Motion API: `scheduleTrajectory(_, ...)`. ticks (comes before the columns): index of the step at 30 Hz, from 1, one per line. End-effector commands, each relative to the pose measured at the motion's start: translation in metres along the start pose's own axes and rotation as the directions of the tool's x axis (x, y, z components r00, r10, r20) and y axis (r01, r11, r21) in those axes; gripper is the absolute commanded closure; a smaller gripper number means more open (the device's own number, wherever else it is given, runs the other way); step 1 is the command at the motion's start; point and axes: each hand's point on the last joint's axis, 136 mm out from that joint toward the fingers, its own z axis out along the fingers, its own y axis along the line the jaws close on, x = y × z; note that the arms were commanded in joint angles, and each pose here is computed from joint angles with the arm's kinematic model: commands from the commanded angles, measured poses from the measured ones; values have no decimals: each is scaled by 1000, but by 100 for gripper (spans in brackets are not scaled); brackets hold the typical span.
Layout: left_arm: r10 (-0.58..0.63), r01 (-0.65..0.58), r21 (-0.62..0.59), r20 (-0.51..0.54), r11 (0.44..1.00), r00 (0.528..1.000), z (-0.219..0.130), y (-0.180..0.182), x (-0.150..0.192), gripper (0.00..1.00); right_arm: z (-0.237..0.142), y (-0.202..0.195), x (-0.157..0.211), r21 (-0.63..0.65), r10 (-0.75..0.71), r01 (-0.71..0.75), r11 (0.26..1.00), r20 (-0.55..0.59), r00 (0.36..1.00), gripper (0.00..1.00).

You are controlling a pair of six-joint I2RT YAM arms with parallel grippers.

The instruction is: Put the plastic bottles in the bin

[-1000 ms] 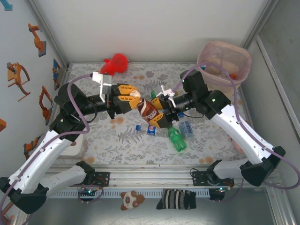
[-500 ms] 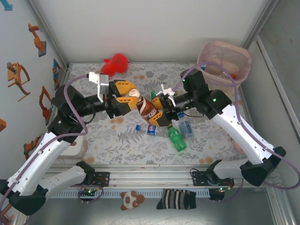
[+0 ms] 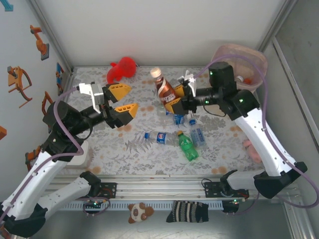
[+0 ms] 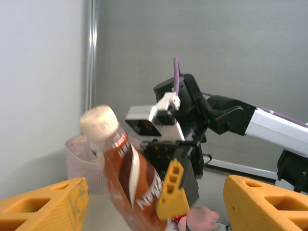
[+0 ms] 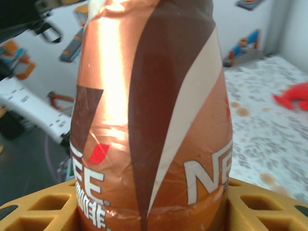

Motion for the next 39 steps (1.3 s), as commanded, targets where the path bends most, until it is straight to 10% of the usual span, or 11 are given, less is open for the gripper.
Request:
scheduleTrajectory(1, 11, -11, -22, 0, 1000, 1000, 0, 5, 4, 27, -18, -35, -19, 163, 107, -114, 980, 51, 993, 47)
scheduleTrajectory(10, -12, 11, -30, -18, 999, 1000, 6, 11, 11, 27, -86, -124, -33, 464, 313, -372, 804, 203, 928, 47)
scheduleTrajectory(22, -55, 53, -44, -46, 998, 997, 17, 22, 25, 27, -185, -233, 31, 655, 582, -677, 336, 421, 696, 48)
scheduleTrajectory(39, -114, 105, -98, -90, 990, 989, 30, 43, 49, 27, -220, -296, 117, 787, 720, -615, 53, 397, 570, 46)
